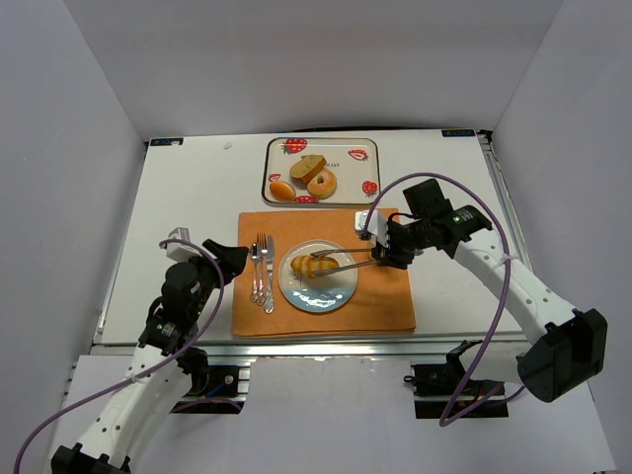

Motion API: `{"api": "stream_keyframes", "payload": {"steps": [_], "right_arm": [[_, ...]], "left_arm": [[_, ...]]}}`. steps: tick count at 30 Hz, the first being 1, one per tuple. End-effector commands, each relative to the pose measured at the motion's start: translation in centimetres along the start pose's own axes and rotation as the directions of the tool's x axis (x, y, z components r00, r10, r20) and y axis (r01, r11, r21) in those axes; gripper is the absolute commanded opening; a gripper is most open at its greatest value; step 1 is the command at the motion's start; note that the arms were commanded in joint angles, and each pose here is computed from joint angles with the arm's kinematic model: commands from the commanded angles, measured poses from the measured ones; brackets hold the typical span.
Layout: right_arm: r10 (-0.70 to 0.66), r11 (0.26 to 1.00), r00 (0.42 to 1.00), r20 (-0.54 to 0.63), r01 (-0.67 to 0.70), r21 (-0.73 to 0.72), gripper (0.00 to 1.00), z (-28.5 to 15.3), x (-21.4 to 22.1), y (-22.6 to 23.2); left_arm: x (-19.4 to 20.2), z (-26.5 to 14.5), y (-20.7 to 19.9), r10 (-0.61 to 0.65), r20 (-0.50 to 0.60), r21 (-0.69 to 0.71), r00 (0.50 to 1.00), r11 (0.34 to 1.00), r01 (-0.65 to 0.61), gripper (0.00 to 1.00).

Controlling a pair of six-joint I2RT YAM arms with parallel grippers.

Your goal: Place the bread

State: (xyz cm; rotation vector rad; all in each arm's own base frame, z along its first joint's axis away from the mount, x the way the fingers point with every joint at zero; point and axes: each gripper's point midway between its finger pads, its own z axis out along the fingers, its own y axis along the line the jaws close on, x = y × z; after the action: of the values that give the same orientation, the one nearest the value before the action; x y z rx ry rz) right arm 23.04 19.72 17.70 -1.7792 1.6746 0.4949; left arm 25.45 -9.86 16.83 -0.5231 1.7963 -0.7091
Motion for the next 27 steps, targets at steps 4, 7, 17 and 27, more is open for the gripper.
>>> {"api": "stream_keyframes", "payload": {"steps": [4,7,17,27], "right_arm": [[-0.029,0.999,0.999,0.038,0.028,0.024,0.47,-0.4,-1.0,-0.2],[-0.027,0.999,0.999,0.045,0.026,0.024,0.47,-0.5,-1.2,-0.2],[-0.024,0.999,0.997,0.073,0.021,0.038,0.49,-1.2,-2.4,-0.6],[-0.005,0.999,0.998,0.067,0.003,0.04,0.49,-1.4,-1.5,0.0]], "left_arm": [[-1.5,-0.6,-0.8,-0.003,0.04,0.009,0.999,1.0,0.003,0.75],[-1.6,-0.7,-0.9,-0.005,0.044,0.01,0.999,1.0,0.005,0.75],[-1.6,-0.9,-0.9,-0.008,0.047,0.009,0.999,1.0,0.008,0.75],[-1.5,-0.9,-0.9,-0.01,0.043,0.012,0.999,1.0,0.009,0.75]]}}
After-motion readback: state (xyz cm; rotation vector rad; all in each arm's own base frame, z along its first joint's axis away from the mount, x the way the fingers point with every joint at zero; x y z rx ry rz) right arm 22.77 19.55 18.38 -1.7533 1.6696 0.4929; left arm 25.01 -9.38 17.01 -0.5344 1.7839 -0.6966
